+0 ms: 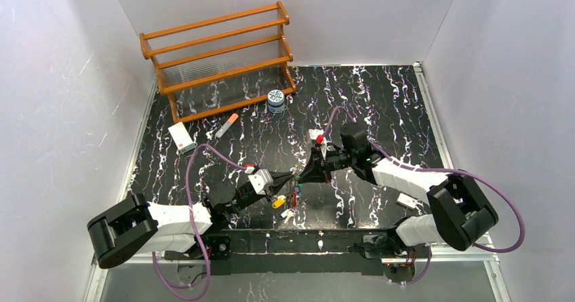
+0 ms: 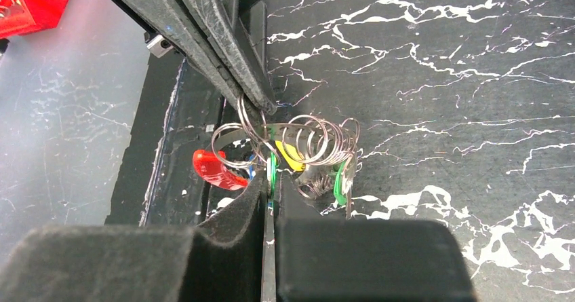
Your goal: Put the keys on the keyring
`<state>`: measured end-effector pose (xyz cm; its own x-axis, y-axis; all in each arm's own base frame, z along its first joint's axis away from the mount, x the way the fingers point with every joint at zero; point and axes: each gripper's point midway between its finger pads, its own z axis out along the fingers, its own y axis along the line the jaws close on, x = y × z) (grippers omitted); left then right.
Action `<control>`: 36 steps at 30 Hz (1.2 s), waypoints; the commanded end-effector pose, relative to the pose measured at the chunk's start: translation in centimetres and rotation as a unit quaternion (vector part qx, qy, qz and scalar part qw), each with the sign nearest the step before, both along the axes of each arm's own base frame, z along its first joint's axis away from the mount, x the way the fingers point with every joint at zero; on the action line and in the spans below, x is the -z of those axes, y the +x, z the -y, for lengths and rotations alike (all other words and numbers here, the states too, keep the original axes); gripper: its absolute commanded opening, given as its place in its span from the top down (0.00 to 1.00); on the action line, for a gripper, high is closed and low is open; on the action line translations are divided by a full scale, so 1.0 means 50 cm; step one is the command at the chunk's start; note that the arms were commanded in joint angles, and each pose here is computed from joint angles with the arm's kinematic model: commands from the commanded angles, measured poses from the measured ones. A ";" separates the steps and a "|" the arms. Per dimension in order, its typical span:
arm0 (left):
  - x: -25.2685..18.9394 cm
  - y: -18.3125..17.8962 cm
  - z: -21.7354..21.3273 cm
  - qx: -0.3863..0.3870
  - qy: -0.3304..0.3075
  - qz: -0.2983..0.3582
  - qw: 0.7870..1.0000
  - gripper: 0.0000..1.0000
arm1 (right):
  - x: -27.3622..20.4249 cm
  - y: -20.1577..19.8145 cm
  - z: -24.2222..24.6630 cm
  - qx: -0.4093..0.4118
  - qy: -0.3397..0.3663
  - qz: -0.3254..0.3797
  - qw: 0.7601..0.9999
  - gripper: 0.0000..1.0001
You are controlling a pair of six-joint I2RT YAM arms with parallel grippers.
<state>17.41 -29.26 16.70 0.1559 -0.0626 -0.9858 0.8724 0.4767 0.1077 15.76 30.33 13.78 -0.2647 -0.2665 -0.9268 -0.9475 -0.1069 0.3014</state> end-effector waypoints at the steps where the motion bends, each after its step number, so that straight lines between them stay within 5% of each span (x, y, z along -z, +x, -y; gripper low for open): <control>1: -0.049 0.002 0.001 -0.002 -0.039 0.021 0.999 1.00 | 0.013 0.008 -0.015 -0.005 -0.026 0.022 0.999 0.99; 9: -0.047 0.003 -0.001 -0.004 -0.039 0.019 0.999 1.00 | 0.008 0.015 -0.031 0.000 -0.046 0.050 0.998 0.99; 14: -0.046 0.002 -0.002 -0.004 -0.039 0.018 0.999 1.00 | -0.015 0.021 -0.024 0.020 -0.036 0.080 0.996 0.61; 19: -0.044 0.001 -0.001 -0.002 -0.038 0.018 0.999 1.00 | -0.040 0.026 -0.014 0.043 -0.017 0.113 0.992 0.50; 28: -0.045 -0.001 0.002 0.002 -0.038 0.018 0.999 1.00 | -0.085 0.012 -0.027 0.026 0.034 0.123 0.991 0.55; 35: -0.045 -0.001 0.001 0.001 -0.039 0.018 0.999 1.00 | -0.087 0.011 -0.037 0.012 0.043 0.115 0.992 0.71; 36: -0.047 -0.001 0.001 0.002 -0.040 0.018 0.999 1.00 | -0.084 0.011 -0.039 0.010 0.042 0.113 0.993 0.82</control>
<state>17.38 -29.24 16.53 0.1485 -0.0643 -0.9868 0.8733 0.4767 0.1004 16.44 31.64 16.86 -0.0831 -0.2242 -0.9710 -0.9928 -0.0659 0.1002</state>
